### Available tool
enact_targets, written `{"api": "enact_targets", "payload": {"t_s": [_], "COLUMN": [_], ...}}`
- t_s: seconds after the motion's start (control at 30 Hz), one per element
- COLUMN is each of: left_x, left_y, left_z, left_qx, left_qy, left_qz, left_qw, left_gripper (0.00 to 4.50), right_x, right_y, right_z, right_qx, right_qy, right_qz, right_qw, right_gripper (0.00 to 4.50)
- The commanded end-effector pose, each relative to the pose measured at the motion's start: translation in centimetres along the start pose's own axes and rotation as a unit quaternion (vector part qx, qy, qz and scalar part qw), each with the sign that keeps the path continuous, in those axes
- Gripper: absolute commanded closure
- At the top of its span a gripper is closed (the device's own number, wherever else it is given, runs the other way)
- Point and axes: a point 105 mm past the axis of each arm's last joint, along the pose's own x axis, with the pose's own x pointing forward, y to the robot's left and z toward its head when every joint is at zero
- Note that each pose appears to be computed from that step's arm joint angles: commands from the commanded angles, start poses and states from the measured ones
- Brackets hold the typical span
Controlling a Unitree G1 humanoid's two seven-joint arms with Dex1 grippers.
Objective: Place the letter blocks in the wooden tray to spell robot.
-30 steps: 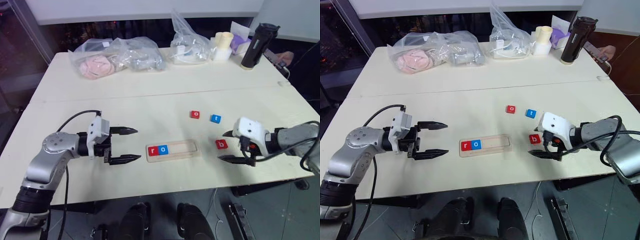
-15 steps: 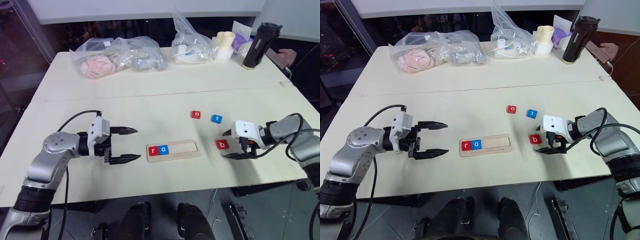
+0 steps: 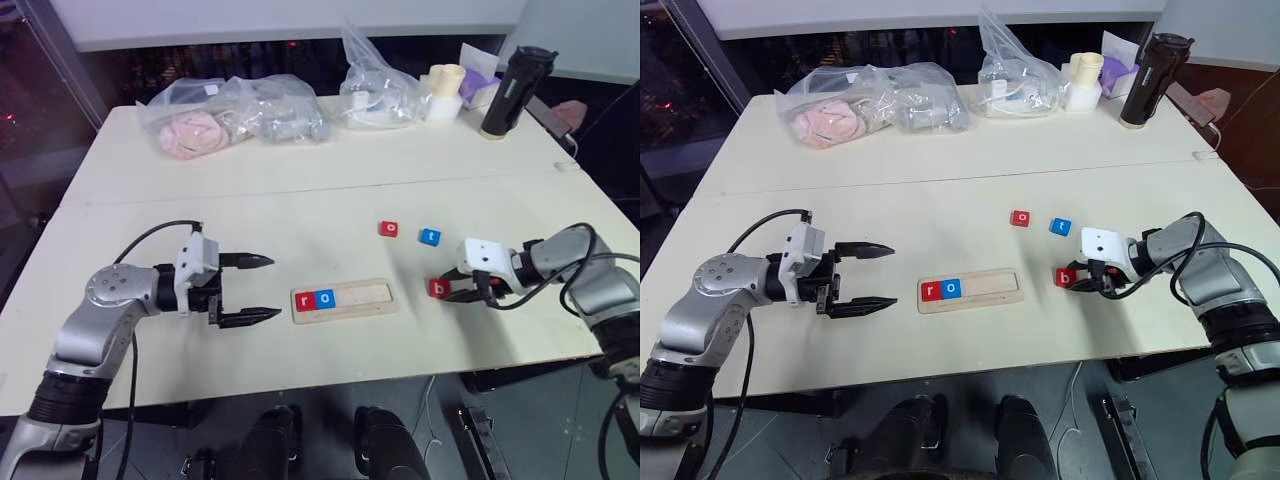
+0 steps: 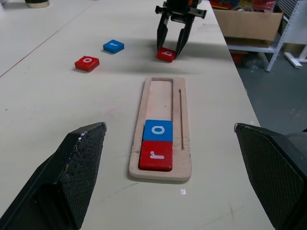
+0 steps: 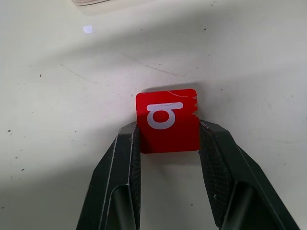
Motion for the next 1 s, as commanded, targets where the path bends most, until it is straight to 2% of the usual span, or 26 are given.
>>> {"api": "enact_targets", "payload": {"t_s": [0.03,0.2,0.33,0.6,1.0], "left_x": [-0.7,-0.8,-0.8,-0.7,-0.7], "left_y": [0.4,0.7,0.7,0.5,0.3], "left_z": [1.3,1.9,1.9,1.9,1.7], "left_qx": [0.018,0.019,0.021,0.023,0.023], "left_qy": [-0.031,-0.050,-0.052,-0.051,-0.046], "left_qz": [0.011,0.016,0.015,0.015,0.019], "left_qw": [0.999,0.998,0.998,0.998,0.999], "left_gripper": [0.00,0.00,0.00,0.00,0.00], "right_x": [-1.0,-0.3,1.2,3.9,5.7], "right_y": [-1.0,0.1,1.0,2.1,2.9], "right_z": [3.6,8.4,10.1,12.2,12.8], "right_qx": [-0.046,-0.094,-0.103,-0.103,-0.101], "right_qy": [-0.033,-0.074,-0.091,-0.112,-0.118], "right_qz": [-0.017,0.013,0.029,0.050,0.072], "right_qw": [0.998,0.993,0.990,0.987,0.985], "right_gripper": [3.38,3.38,3.38,3.38,3.38]}}
